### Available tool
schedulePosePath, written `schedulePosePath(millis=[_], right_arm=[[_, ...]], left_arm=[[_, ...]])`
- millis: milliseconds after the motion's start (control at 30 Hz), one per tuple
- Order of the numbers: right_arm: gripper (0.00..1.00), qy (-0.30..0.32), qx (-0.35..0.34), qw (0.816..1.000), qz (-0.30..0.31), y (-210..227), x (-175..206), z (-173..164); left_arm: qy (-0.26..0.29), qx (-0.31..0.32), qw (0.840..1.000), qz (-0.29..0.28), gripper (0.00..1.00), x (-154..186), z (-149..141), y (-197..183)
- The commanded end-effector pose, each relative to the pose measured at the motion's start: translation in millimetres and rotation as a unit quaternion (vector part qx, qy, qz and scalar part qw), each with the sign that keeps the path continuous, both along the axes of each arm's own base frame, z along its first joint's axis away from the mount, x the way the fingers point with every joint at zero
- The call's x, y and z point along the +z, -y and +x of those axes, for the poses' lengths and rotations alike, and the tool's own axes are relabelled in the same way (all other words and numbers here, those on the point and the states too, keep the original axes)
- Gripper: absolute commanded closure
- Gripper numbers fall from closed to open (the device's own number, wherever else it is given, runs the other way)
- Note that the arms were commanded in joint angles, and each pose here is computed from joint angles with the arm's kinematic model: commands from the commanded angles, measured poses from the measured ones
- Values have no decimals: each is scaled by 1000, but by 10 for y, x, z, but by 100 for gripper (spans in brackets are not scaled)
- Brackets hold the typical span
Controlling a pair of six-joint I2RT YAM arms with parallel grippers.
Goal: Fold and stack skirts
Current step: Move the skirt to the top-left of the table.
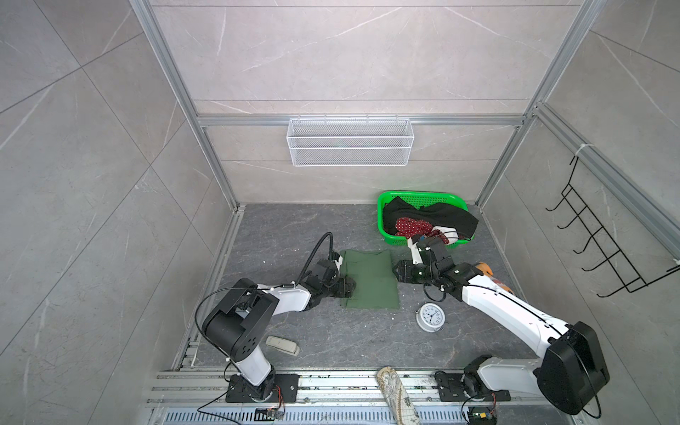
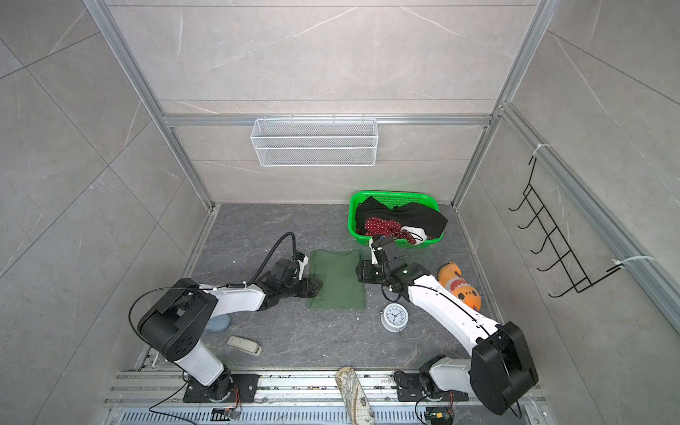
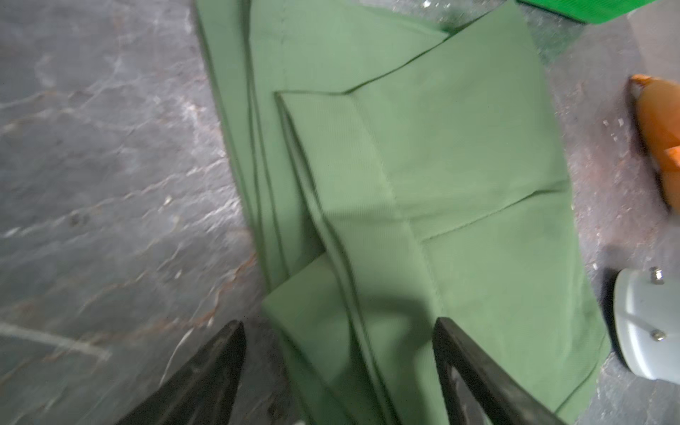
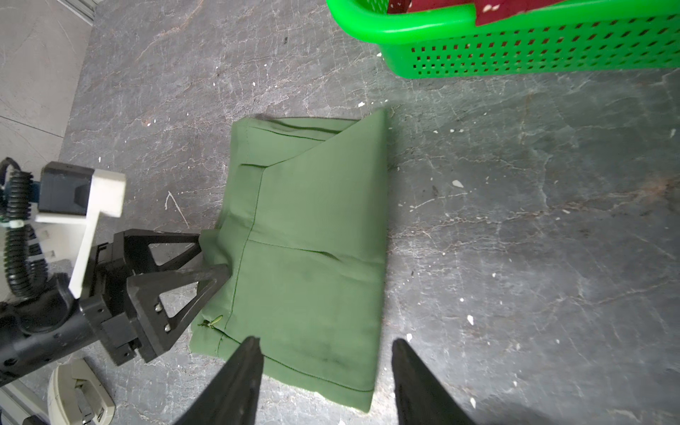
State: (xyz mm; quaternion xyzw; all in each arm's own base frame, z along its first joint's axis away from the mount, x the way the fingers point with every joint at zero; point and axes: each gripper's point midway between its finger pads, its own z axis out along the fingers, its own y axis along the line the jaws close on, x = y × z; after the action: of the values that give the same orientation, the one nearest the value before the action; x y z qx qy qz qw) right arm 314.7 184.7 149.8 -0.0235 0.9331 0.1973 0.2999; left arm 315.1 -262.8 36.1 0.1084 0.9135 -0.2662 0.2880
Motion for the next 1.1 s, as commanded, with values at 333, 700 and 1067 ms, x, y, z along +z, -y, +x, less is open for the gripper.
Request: schedulePosePath(millis=[333, 700, 1067], right_arm=[[41, 14, -4, 1000, -18, 58, -25, 56], [41, 13, -6, 999, -29, 90, -32, 72], [41, 16, -6, 999, -37, 110, 2, 105]], left_arm=[[-33, -2, 999, -20, 64, -178, 64, 146], [-16, 15, 1000, 1, 100, -191, 198, 110], [0, 48, 995, 87, 100, -42, 493, -439]])
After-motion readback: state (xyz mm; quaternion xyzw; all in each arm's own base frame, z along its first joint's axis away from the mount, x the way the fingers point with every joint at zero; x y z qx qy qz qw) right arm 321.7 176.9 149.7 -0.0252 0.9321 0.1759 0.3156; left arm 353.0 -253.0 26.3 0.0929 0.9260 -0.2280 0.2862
